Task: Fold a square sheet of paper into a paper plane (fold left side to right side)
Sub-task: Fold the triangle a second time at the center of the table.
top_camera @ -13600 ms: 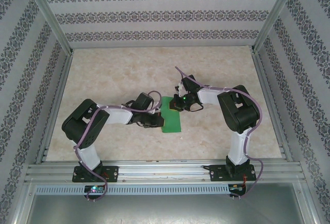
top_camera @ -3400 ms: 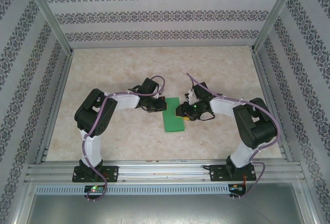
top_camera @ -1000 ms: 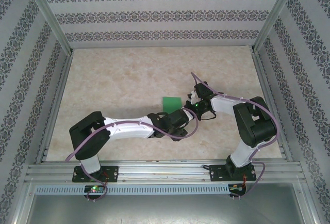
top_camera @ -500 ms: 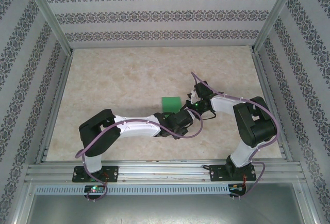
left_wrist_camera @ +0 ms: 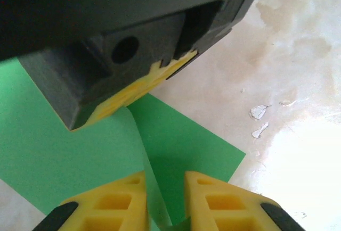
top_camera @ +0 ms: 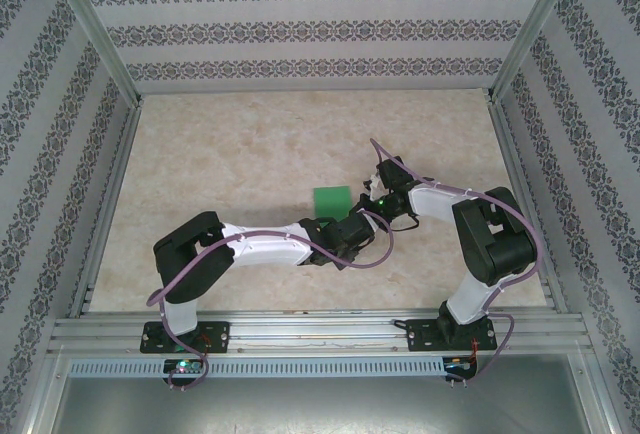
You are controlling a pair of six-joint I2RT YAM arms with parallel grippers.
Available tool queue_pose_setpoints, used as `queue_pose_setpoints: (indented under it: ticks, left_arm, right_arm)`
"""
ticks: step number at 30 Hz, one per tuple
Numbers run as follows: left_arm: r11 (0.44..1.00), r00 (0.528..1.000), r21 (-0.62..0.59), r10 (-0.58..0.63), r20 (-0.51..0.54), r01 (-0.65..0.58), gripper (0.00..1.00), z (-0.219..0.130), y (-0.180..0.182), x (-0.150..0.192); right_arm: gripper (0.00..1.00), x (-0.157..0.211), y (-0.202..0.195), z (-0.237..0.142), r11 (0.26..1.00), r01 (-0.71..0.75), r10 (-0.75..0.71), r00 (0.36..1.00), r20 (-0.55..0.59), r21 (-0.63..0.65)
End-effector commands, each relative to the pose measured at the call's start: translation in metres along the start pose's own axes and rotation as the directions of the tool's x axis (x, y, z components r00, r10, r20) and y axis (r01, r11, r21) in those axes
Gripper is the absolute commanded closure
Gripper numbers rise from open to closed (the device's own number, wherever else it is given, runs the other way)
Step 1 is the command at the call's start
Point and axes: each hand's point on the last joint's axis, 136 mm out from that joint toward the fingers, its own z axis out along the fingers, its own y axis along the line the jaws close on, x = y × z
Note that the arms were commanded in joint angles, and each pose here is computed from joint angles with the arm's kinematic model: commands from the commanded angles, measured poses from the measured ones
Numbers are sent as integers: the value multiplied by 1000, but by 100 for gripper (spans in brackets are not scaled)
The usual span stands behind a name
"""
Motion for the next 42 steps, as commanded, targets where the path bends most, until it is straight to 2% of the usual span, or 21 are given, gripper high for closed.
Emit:
queue_pose_setpoints:
  ticks: [1,4,7,12,16,19,24,28,42]
  left_arm:
    - [1000,1000,26,-3,30,2,84,-14,-6,-8]
    - [999,999,42,-16,29,15,90,-15,-6,-8]
    - [997,998,58,-50,28,48,97,-17,-3,-8]
    - [981,989,136,-145,30,140,99,-23,3,-10]
    - [942,967,234,-253,18,242,99,-27,8,-13]
    - [900,944,298,-331,-11,319,99,-26,14,-11]
    - [827,902,380,-428,-56,415,99,-24,25,-6]
    - [796,880,392,-466,-91,462,99,-20,35,2]
    - [771,861,394,-492,-131,501,96,-14,43,12]
  right_arm:
    - [93,-4,10,-7,1000,22,-22,1000,19,-1]
    - [89,-8,13,-11,999,32,-32,999,42,-6]
    - [80,-16,20,-23,998,59,-57,993,101,-18]
    - [64,-28,21,-59,995,103,-97,968,233,-14]
    - [63,-22,6,-80,993,115,-112,954,278,9]
    - [66,-8,0,-81,991,136,-130,955,265,-7]
    - [86,21,-3,-62,987,146,-132,973,191,-66]
    - [99,41,-4,-40,986,157,-147,980,131,-63]
    - [100,60,0,9,986,160,-158,987,39,-39]
